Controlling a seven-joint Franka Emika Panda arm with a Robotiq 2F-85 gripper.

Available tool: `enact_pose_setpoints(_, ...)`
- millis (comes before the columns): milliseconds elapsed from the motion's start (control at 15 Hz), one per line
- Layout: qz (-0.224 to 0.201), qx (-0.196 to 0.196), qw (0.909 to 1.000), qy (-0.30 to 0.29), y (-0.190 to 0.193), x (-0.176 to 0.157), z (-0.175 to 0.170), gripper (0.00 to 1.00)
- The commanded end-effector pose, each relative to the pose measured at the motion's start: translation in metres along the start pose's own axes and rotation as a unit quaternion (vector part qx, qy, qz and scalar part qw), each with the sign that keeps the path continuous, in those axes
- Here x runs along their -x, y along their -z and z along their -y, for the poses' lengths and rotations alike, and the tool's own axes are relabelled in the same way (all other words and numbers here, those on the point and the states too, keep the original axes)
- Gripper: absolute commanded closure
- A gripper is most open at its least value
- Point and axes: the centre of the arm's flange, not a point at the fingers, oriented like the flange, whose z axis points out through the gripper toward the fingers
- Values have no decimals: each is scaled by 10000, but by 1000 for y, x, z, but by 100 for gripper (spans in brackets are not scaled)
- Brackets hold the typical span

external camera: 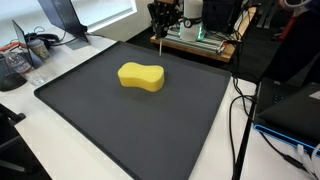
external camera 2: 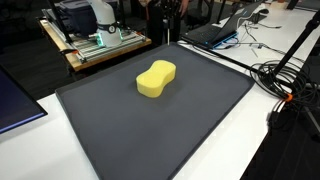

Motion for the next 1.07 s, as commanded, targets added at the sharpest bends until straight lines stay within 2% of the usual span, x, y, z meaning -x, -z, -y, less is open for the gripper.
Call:
enact_pose_setpoints(0, 41, -1, 9998, -216, -23, -29, -4, 97)
enact_pose_setpoints(467, 0, -46, 9986, -535, -65, -53, -23, 97)
enact_pose_setpoints(1000, 296, 45, 9973, -667, -121, -38, -36, 97)
